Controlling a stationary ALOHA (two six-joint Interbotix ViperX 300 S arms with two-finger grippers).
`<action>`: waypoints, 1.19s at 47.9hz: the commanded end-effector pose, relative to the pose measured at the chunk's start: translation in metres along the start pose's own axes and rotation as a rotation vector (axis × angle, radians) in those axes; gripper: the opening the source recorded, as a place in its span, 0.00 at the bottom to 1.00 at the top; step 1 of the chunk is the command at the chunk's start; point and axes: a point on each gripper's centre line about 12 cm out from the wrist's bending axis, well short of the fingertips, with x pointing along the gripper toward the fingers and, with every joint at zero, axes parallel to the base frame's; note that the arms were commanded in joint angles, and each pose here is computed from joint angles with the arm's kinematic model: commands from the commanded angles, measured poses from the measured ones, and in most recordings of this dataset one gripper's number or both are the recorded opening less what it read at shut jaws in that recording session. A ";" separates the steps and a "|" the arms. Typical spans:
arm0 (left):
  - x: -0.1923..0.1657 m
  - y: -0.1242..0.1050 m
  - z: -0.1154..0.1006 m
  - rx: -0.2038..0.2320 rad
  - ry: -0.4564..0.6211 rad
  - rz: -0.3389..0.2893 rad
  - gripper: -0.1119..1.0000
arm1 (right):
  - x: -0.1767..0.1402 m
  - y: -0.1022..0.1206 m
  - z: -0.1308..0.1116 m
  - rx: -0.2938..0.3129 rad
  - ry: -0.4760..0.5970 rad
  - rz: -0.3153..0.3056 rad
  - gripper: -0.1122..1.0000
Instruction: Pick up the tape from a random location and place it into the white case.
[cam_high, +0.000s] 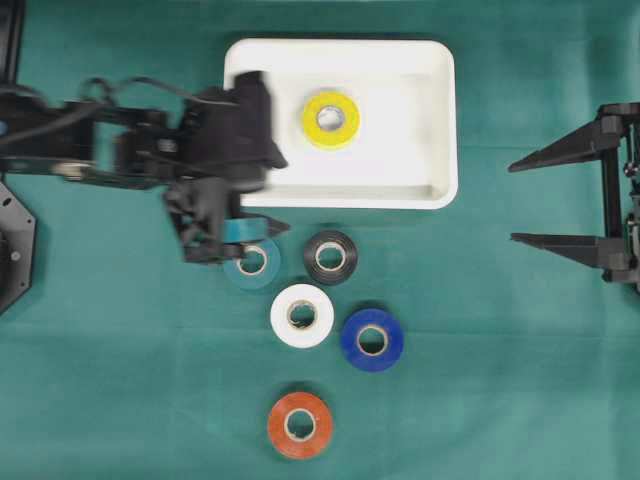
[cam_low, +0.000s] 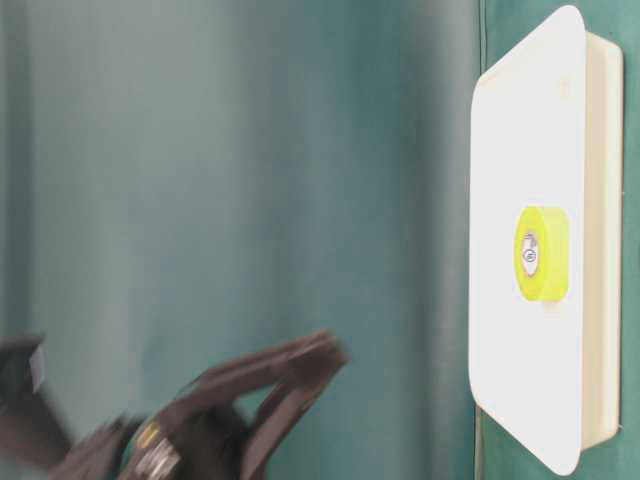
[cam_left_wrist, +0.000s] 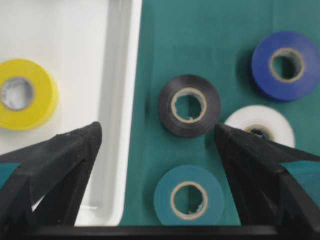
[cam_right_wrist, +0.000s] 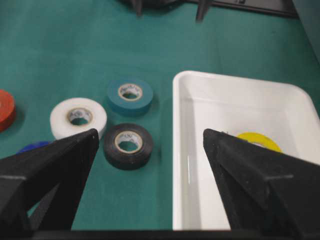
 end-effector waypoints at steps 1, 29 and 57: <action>-0.026 0.000 0.002 0.001 -0.094 -0.001 0.99 | 0.001 0.000 0.009 0.003 -0.021 -0.001 0.92; -0.105 -0.003 -0.064 0.007 -0.336 -0.007 0.99 | 0.001 -0.001 0.008 0.004 -0.018 -0.003 0.92; -0.092 -0.009 -0.124 0.013 -0.402 -0.033 0.98 | 0.007 -0.001 -0.001 0.005 0.028 -0.004 0.92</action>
